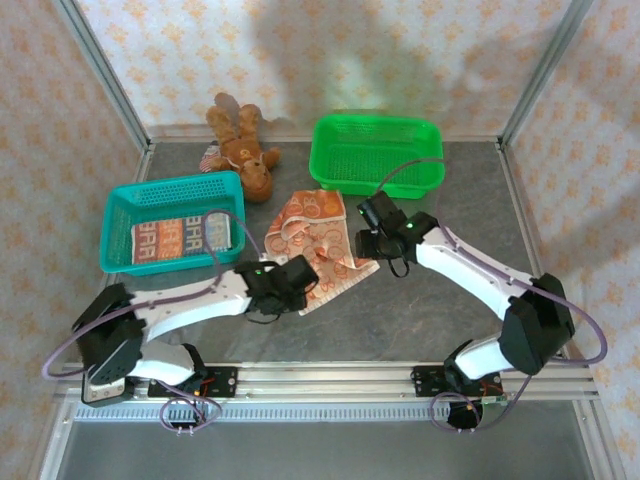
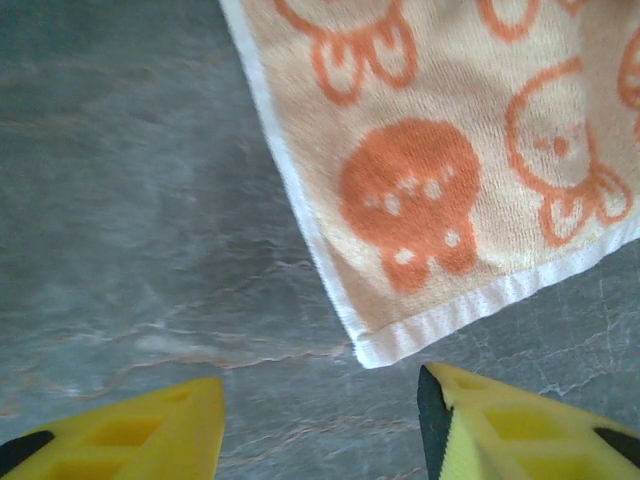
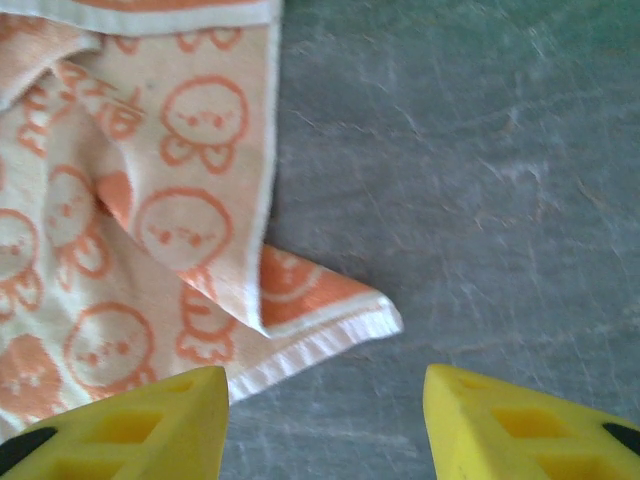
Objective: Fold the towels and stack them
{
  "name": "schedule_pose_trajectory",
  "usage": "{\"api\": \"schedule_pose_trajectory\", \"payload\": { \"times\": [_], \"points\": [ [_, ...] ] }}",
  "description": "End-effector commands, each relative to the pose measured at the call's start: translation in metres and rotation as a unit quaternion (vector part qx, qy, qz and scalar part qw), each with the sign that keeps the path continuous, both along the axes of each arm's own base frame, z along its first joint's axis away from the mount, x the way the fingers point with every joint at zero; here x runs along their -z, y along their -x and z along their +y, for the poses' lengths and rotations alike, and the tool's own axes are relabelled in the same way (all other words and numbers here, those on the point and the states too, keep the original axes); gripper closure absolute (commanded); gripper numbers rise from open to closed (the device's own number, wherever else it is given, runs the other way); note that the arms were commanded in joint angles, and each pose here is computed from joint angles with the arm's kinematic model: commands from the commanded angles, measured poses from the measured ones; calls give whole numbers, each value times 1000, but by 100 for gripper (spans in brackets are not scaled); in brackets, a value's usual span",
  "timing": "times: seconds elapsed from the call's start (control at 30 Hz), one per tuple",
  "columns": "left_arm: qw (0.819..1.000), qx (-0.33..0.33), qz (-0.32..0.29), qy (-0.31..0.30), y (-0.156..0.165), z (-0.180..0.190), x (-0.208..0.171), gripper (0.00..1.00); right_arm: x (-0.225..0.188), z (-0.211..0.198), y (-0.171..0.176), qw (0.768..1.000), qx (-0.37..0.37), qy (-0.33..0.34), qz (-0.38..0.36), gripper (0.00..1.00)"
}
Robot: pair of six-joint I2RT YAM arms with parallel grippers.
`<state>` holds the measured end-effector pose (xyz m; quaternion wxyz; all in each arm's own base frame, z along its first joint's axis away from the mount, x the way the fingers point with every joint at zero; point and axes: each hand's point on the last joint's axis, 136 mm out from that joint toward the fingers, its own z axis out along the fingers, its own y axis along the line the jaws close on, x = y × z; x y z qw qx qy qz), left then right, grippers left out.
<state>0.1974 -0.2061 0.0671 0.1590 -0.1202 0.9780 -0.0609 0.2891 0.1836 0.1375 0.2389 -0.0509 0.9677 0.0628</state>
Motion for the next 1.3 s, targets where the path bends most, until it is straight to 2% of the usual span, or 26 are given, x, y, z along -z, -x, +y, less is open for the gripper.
{"api": "schedule_pose_trajectory", "payload": {
  "times": [0.0,0.2,0.37,0.47,0.7,0.9,1.13,1.27],
  "points": [
    [999,-25,-26,0,-16,-20,-2,49,-13,-13,-8,998,38,-18,-42,46],
    [999,-25,-8,-46,-18,-24,22,53,-9,-20,-1,998,37,-16,-38,46],
    [995,-24,14,-95,-13,-12,44,59,-9,-19,-1,999,34,-21,-37,46],
    [993,-24,29,-112,-4,-1,53,59,-8,-19,0,999,33,-22,-37,46],
    [983,-33,11,-178,7,49,32,60,2,-9,8,999,9,-33,-6,47],
    [988,-26,2,-152,9,52,32,55,32,0,31,998,-17,-47,40,52],
    [997,-19,-19,-78,0,24,20,51,52,3,40,998,-16,-36,49,53],
    [998,-17,-15,-53,-3,11,31,50,61,5,42,998,-14,-31,59,53]
  ]
}}
